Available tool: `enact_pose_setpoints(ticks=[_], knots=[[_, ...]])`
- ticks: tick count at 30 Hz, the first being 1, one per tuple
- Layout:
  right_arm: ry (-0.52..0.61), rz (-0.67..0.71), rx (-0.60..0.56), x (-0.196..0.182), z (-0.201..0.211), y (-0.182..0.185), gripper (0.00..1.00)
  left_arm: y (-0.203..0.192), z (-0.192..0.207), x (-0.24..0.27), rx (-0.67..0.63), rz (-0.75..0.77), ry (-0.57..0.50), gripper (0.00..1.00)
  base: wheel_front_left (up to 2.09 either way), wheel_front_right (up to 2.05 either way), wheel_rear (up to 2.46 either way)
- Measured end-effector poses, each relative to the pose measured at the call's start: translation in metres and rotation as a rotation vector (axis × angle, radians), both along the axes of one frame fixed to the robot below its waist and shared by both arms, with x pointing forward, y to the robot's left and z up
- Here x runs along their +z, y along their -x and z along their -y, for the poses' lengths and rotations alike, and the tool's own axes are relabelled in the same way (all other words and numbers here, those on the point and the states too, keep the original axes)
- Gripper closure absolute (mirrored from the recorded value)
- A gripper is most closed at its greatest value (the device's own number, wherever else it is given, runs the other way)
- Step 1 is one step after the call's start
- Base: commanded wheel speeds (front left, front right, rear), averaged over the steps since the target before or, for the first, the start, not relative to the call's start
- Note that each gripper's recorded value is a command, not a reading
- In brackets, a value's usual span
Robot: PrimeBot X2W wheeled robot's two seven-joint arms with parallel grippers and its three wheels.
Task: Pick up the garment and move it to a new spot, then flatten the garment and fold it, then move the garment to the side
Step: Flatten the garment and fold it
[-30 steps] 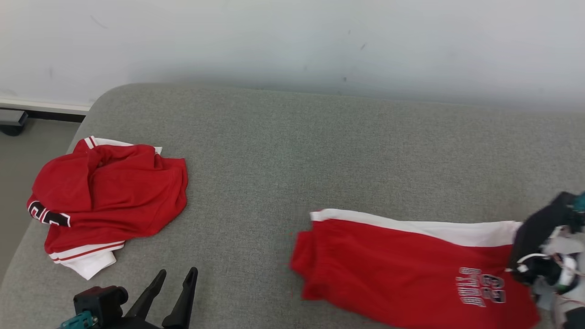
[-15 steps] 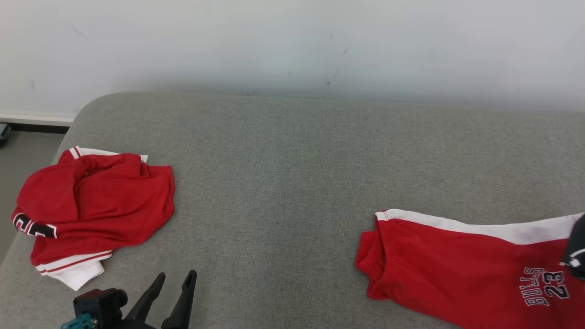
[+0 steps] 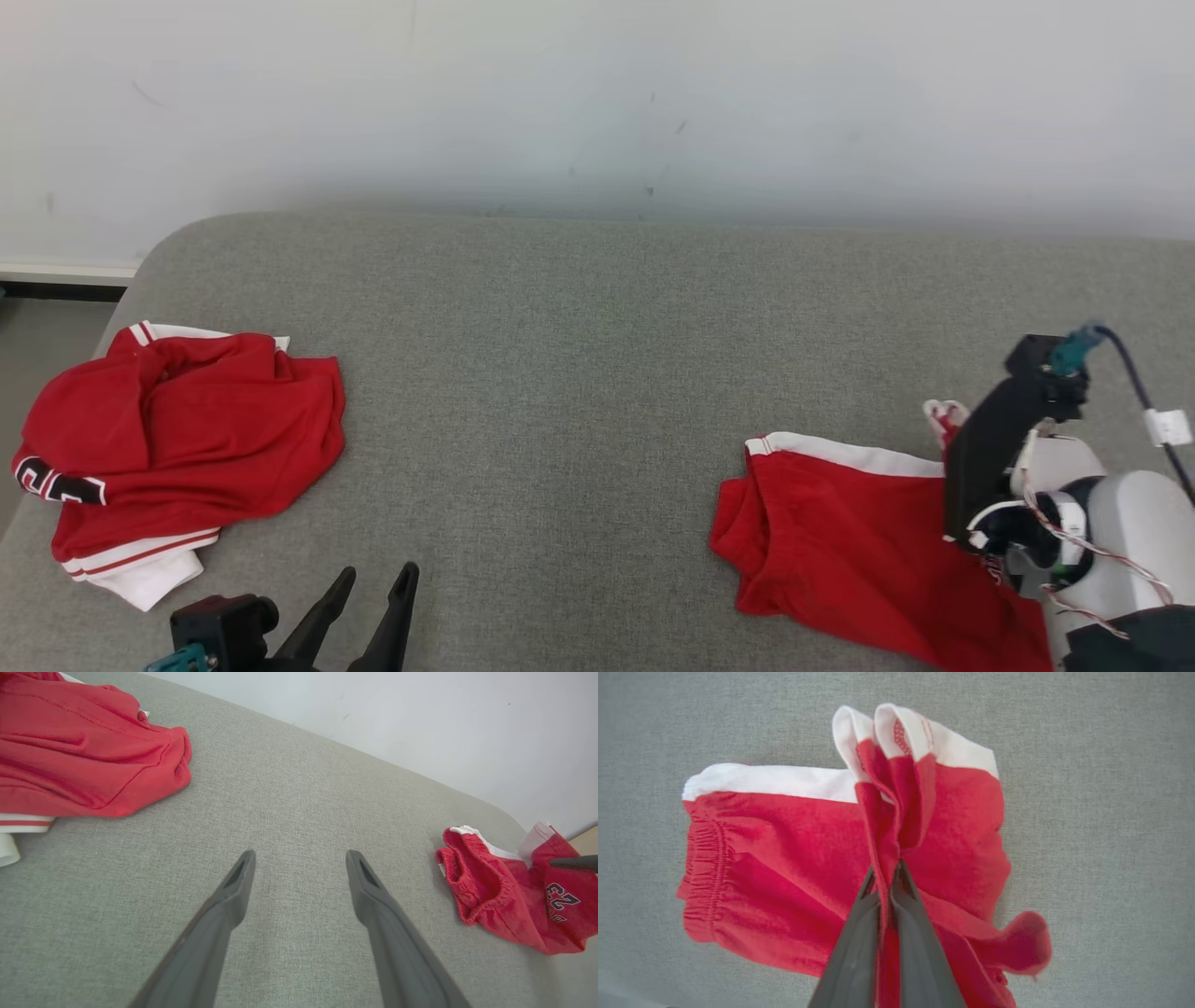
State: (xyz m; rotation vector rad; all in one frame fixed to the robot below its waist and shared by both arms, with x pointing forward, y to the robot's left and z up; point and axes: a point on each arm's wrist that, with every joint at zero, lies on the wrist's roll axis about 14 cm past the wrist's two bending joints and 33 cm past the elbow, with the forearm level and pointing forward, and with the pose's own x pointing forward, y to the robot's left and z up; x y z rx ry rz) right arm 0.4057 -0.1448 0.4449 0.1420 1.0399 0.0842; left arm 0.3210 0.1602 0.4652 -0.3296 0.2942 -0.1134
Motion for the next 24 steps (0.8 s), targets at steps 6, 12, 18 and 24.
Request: enact_pose_setpoints(ticks=[6,12,18,24], knots=[[-0.018,0.012,0.105,0.011,-0.03,-0.004,1.0,0.001,0.003,-0.001,-0.012,-0.004,0.005,0.0,0.0,0.0,0.0],[-0.015,-0.002,0.187,0.012,-0.054,-0.002,1.0,0.002,0.002,-0.002,-0.007,-0.007,0.007,0.0,0.0,0.0,0.0],[-0.007,-0.025,0.239,0.008,-0.072,0.0,1.0,0.003,0.002,-0.005,0.001,-0.018,0.012,0.0,0.0,0.0,0.0],[-0.019,-0.018,0.269,0.013,-0.09,-0.007,1.0,0.003,0.003,-0.006,0.001,-0.021,0.02,0.0,0.0,0.0,0.0]])
